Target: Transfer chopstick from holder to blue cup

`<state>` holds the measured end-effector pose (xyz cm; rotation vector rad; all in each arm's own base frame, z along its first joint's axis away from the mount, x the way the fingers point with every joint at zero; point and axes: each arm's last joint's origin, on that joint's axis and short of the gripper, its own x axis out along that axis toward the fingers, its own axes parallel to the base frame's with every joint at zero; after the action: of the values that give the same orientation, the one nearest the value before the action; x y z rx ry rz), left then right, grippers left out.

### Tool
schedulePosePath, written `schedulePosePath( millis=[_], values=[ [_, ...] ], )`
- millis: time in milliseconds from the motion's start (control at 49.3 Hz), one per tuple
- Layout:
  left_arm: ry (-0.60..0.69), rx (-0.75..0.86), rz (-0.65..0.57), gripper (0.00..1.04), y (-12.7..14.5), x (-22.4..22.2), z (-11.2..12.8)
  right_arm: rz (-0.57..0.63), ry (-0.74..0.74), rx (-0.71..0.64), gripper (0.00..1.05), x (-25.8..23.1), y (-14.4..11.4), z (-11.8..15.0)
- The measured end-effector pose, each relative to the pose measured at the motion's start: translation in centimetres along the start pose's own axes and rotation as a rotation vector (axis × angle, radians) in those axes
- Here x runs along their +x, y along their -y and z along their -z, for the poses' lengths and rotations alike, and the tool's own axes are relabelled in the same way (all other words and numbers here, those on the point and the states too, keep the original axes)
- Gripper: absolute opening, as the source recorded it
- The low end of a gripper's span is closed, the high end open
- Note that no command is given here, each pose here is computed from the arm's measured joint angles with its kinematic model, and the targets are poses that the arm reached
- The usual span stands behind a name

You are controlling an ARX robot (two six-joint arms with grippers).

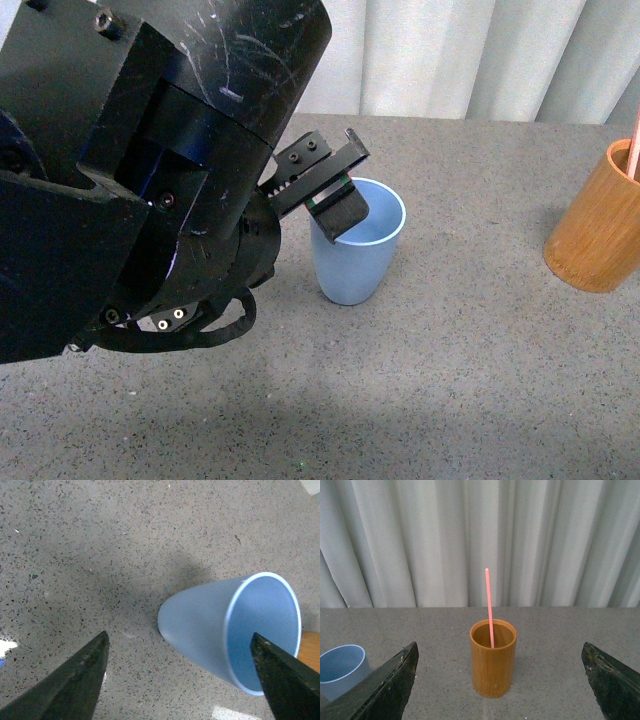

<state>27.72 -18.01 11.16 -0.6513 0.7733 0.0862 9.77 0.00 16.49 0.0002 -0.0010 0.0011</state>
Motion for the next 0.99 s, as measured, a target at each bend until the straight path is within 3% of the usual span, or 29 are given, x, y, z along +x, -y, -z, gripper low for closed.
schedulePosePath(
  millis=[101,345,406,507,568,731,853,995],
  values=[
    [0.014,-0.002,0.008,1.00,0.1,-0.5,-0.8,0.000,0.000,0.000,0.95,0.0,0.0,0.0],
    [0.092,0.036,-0.010,0.97,-1.3,-1.2,-2.7,0.000,0.000,0.000,0.95,0.0,0.0,0.0],
    [0.339,0.152,0.050,0.84,-3.3,-1.1,-3.0,0.000,0.000,0.000,0.95,0.0,0.0,0.0],
    [0.610,0.432,0.138,0.63,-7.6,-4.4,-4.5,0.001,0.000,0.000,0.95,0.0,0.0,0.0],
    [0.741,0.511,0.165,0.50,-9.5,-7.0,-5.9,0.002,0.000,0.000,0.95,0.0,0.0,0.0],
    [0.751,0.618,0.126,0.23,-14.5,-10.0,-6.6,0.000,0.000,0.000,0.95,0.0,0.0,0.0],
    [0.735,0.619,0.070,0.05,-15.9,-11.3,-6.0,0.000,0.000,0.000,0.95,0.0,0.0,0.0],
    [0.713,0.635,0.076,0.04,-15.9,-13.2,-5.5,0.000,0.000,0.000,0.95,0.0,0.0,0.0]
  ],
)
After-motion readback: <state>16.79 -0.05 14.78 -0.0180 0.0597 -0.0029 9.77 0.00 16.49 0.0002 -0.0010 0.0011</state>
